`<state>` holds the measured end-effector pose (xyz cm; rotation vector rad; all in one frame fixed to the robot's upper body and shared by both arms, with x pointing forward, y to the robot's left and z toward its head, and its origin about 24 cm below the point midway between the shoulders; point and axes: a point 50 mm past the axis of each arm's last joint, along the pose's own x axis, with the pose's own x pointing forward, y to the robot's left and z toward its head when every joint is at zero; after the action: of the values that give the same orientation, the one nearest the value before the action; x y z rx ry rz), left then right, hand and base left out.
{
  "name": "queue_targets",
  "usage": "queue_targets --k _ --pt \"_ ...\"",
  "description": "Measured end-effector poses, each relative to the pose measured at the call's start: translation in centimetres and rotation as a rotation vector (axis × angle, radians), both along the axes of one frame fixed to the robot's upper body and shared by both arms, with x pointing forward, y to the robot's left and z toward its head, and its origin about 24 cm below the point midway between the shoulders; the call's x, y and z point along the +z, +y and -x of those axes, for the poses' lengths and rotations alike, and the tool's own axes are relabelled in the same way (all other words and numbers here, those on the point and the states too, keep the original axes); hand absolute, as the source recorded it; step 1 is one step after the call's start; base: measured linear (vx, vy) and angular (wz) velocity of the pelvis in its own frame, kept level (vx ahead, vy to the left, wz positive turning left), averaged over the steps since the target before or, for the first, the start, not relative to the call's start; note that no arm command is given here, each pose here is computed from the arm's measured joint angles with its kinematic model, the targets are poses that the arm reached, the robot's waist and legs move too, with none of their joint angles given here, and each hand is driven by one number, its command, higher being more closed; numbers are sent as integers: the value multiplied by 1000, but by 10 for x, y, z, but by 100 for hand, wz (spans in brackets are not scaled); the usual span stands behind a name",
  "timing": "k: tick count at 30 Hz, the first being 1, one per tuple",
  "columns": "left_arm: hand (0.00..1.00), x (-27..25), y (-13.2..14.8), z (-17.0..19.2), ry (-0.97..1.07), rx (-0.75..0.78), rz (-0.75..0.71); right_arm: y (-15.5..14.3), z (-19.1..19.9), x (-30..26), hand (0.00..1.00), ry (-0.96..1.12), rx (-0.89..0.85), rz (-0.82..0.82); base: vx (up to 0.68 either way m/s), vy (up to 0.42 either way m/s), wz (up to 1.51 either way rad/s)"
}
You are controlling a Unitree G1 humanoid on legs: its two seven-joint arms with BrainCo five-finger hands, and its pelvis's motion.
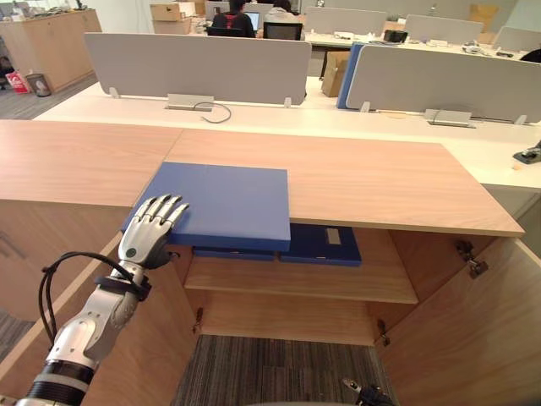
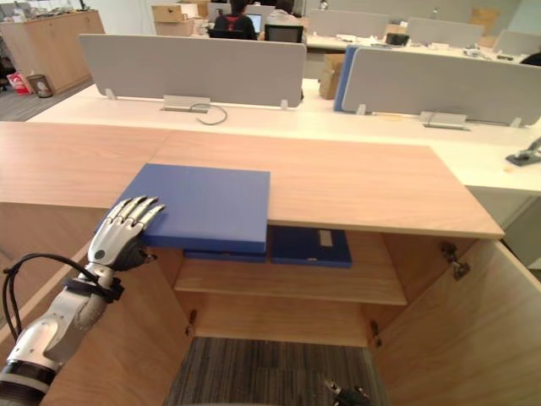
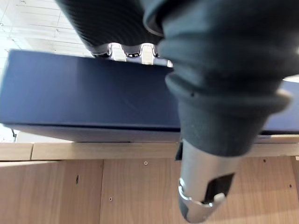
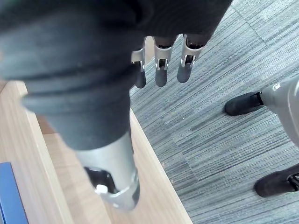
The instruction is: Walk over to the cabinet, pick up the folder, carry it to the office cabinet, place the folder inside the office cabinet, then close the office cabinet door
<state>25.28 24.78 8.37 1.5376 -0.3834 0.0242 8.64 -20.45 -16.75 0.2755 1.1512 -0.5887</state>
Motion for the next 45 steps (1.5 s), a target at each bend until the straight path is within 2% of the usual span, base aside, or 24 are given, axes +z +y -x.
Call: queue_targets --k 5,6,16,26,29,31,33,34,36,38,41,45 --pt "0 -7 -1 -3 25 27 34 -1 -2 1 0 9 39 12 0 0 0" --pt "100 -8 -2 -3 24 28 43 -2 -2 1 0 8 39 13 0 0 0" --pt "100 -1 -10 -16 -43 44 109 -5 -8 3 0 -8 57 25 -4 2 -1" --pt "100 0 -10 -19 -65 51 108 -4 -16 4 0 -23 81 28 -5 2 -1" --pt "100 1 -23 -15 -90 49 177 -4 -15 4 0 -19 81 27 0 0 0" --pt "100 5 -37 -4 -112 15 265 -4 -13 4 0 -15 80 27 0 0 -2" --pt "100 14 -55 13 -141 -36 434 -2 -7 1 0 9 80 18 1 2 -9" --pt "100 21 -67 24 -172 -76 596 0 0 0 0 29 74 9 4 8 -8" --pt "100 33 -76 35 -219 -112 761 3 11 -3 0 65 73 -6 -5 11 -7" --pt "100 48 -72 47 -298 -120 904 5 20 -5 0 79 50 -22 -26 10 -17" --pt "100 60 -67 64 -381 -118 1004 5 26 -4 0 46 9 -20 -38 3 -11" --pt "100 68 -58 88 -469 -103 1195 -9 4 17 0 -169 -9 75 -26 19 -4"
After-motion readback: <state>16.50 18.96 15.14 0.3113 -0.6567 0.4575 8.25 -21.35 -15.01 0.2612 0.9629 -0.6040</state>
